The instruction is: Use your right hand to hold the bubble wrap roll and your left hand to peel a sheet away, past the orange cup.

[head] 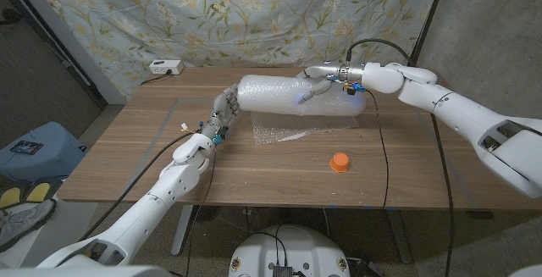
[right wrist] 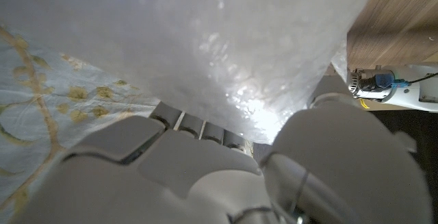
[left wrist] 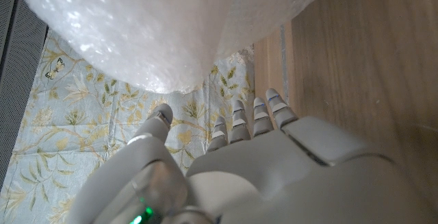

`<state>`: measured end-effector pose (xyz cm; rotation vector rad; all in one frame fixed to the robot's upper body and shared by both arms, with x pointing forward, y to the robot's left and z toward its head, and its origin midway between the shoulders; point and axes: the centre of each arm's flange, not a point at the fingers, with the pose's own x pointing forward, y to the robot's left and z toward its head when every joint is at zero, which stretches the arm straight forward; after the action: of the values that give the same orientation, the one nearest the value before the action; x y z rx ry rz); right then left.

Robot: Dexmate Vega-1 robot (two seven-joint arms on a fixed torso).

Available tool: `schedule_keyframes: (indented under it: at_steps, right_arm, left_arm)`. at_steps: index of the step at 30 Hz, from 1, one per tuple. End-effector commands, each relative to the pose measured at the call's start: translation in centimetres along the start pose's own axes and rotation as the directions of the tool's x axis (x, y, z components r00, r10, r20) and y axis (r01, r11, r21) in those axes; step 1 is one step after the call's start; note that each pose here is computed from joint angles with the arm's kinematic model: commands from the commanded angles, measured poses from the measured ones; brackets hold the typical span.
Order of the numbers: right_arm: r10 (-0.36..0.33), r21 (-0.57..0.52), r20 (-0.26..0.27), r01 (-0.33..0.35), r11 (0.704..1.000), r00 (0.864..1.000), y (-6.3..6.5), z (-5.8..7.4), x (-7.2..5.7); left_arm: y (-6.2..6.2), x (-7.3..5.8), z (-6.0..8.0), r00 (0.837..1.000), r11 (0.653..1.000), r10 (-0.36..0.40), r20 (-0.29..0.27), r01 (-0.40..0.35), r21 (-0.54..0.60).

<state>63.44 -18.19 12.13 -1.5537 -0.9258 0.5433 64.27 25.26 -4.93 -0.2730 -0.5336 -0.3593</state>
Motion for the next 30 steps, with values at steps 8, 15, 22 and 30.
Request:
schedule_keyframes:
  at_steps: [8,15,22,30]
  right_arm:
    - [-0.016,0.158,-0.060,0.025,0.987,0.998,-0.8,-0.3,-1.3]
    - [-0.028,0.211,-0.079,0.044,0.977,0.997,-1.0,-0.2,-1.6]
    - [-0.036,0.260,-0.105,0.063,0.964,0.994,-1.1,-0.2,-1.9]
    - [-0.034,0.340,-0.133,0.078,0.937,0.991,-1.1,-0.8,-2.3]
  left_arm:
    - [-0.2,0.5,-0.1,1.000,1.000,-0.012,-0.001,0.012,-0.003]
    - [-0.4,0.9,-0.2,1.000,1.000,-0.019,0.002,0.019,-0.006]
    - [-0.9,1.1,0.1,1.000,1.000,-0.030,0.009,0.030,-0.004]
    - [-1.9,1.2,0.6,0.999,0.999,-0.042,0.018,0.042,-0.004]
